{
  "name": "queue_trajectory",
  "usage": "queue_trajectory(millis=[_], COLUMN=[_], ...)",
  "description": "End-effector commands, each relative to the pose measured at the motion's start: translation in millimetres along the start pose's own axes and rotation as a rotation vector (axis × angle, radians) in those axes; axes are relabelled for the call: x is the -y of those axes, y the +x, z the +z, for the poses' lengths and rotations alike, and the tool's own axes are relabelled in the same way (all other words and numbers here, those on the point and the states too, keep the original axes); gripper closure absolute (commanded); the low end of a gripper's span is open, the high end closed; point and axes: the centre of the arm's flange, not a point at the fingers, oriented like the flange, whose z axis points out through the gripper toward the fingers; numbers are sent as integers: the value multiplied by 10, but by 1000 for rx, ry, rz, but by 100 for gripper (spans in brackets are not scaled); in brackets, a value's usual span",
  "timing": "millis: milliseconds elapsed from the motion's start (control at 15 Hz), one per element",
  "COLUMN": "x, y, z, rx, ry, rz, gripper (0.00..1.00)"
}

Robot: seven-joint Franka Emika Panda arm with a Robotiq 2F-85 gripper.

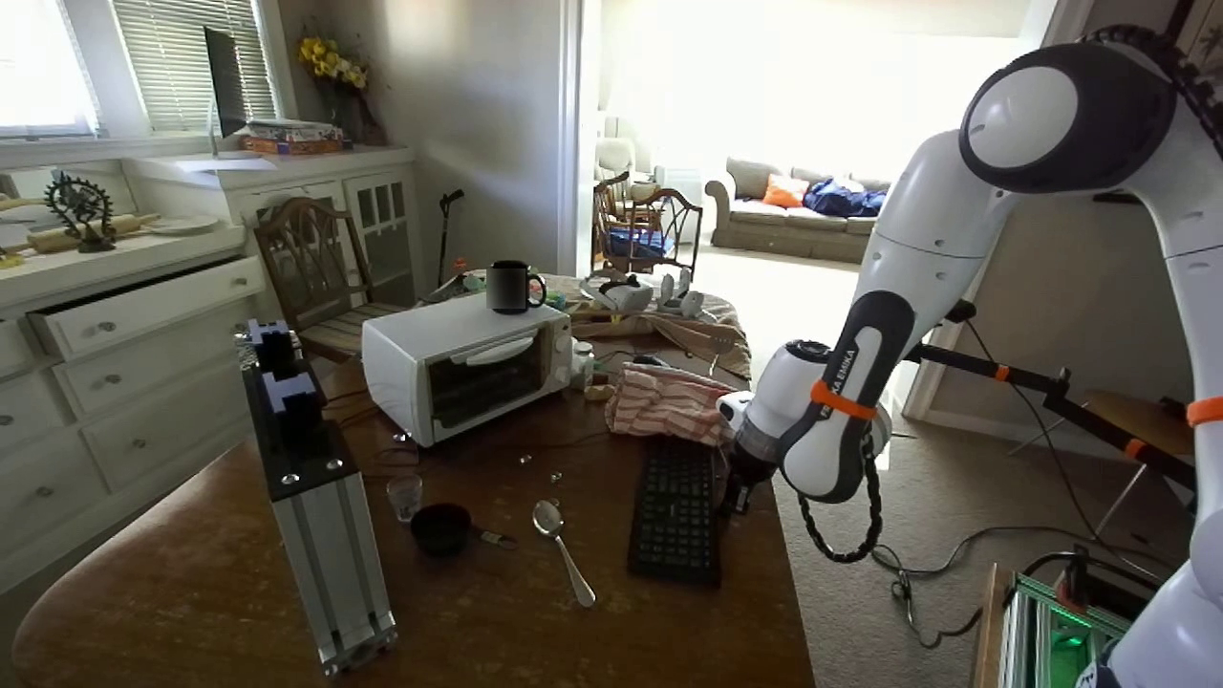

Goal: Move the keyboard forward

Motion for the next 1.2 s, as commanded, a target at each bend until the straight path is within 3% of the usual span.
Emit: queue_trajectory(millis=[0,667,1133], x=[16,142,99], y=[155,737,1116], z=[148,291,474], rx=[-28,-65,-85], ry=[-1,-24,-89], rz=[-14,-50,-49], gripper=[100,100,100])
